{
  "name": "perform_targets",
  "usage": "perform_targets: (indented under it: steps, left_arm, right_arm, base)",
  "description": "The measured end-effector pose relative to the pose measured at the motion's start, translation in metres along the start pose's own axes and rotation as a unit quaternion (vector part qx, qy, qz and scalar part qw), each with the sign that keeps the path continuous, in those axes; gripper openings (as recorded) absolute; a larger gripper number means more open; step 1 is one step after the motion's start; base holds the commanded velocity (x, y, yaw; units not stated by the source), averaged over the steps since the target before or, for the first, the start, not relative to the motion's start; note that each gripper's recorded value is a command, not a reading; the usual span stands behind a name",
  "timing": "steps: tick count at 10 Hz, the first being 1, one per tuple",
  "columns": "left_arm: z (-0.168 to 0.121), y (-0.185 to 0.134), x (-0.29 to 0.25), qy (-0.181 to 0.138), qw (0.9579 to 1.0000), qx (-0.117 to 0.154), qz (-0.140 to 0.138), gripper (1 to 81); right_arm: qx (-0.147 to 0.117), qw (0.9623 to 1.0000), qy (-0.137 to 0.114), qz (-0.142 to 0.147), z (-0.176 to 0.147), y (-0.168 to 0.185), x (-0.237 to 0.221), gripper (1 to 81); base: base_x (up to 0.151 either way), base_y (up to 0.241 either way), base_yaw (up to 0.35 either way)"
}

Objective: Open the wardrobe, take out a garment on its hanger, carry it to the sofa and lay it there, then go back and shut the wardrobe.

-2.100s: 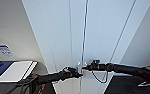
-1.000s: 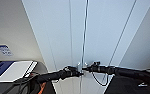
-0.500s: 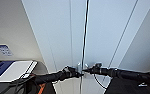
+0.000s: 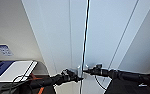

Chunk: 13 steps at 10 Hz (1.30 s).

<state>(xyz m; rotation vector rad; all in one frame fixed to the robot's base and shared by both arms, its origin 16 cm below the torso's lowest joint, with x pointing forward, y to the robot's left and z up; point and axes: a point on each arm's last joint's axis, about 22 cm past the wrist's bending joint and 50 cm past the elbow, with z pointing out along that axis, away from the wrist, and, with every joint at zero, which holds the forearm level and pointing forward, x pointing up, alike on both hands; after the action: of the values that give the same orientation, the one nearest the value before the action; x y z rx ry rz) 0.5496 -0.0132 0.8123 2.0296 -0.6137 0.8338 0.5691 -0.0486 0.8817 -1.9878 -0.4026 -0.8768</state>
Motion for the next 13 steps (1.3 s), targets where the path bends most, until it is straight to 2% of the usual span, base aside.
perform_targets:
  steps: [7, 13]
  left_arm:
    - [-0.017, 0.018, -0.019, -0.022, 0.9996, -0.019, 0.005, 81.1]
    - [-0.045, 0.037, -0.044, -0.048, 0.9981, -0.038, 0.0, 81.1]
  right_arm:
    - [0.023, 0.9996, 0.002, 0.017, -0.022, -0.019, -0.024, 81.1]
    - [0.032, 0.999, 0.01, 0.029, -0.036, -0.028, -0.04, 81.1]
  base:
    - [0.0, 0.0, 0.0]
    - [0.0, 0.0, 0.0]
